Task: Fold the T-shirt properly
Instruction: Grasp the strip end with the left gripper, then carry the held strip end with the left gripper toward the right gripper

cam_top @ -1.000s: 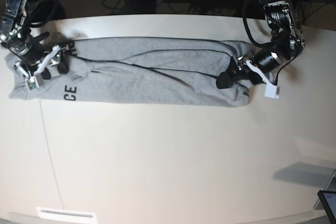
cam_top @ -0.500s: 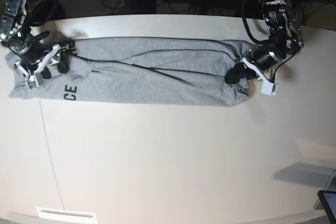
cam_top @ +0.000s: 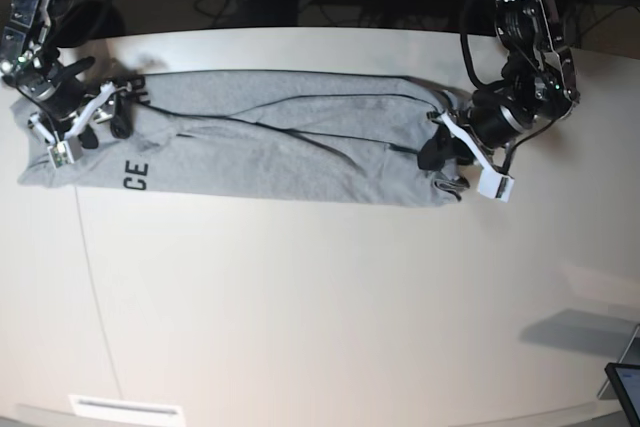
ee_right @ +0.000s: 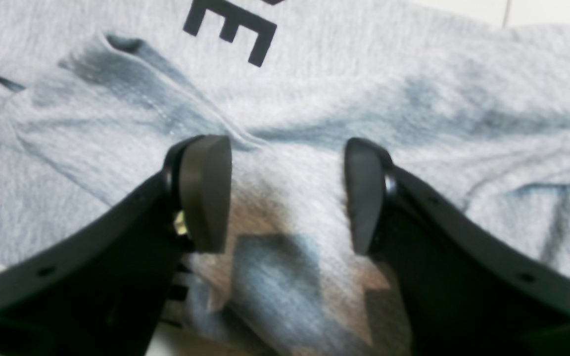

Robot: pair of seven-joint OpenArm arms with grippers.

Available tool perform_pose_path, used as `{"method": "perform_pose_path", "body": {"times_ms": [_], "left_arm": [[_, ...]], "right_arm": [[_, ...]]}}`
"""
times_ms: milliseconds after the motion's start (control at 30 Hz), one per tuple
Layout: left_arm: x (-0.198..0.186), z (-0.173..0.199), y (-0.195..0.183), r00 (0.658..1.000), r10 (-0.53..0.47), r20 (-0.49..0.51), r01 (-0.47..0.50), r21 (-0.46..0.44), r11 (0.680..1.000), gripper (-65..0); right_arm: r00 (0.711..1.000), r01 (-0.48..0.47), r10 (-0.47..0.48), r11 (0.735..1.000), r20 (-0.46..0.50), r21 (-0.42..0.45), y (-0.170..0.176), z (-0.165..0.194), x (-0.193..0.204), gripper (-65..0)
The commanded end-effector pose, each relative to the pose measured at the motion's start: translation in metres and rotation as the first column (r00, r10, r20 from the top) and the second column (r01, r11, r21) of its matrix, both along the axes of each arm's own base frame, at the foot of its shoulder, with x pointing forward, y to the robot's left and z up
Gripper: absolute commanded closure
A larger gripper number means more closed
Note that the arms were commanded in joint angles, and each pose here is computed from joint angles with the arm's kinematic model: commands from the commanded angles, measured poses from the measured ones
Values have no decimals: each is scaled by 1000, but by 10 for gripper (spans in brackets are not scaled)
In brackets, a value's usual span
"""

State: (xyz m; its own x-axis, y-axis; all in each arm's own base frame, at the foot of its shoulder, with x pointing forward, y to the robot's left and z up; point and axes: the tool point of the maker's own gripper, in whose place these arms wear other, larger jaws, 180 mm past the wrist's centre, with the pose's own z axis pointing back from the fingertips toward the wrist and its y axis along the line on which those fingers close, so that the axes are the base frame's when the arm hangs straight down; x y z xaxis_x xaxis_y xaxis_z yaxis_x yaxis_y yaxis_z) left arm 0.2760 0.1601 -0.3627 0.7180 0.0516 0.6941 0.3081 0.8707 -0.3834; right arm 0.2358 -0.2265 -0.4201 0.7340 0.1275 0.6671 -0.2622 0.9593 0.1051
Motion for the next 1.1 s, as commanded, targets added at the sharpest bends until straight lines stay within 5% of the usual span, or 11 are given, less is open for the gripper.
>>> {"method": "perform_pose_path", "body": {"times_ms": [0,467,900,1067], "left_arm": [[9,14,-5,999,5,40,-5,-20,1000,0],[10,26,-93,1000,-21,-1,20,-183,983,0],[3,28,-188,992,-102,-76,67,-373,925,0],[2,18,-196,990,-95,-108,49,-369,928,0]], "right_arm": [[990,-25,16,998,-137,-59,-6,-21,-27,-344],[990,-23,15,998,-143,-57,-6,-22,-28,-344],[990,-24,15,998,-143,-59,-7,-22,-28,-344],[990,-24,15,998,-143,-60,-8,-22,-28,-344]]}}
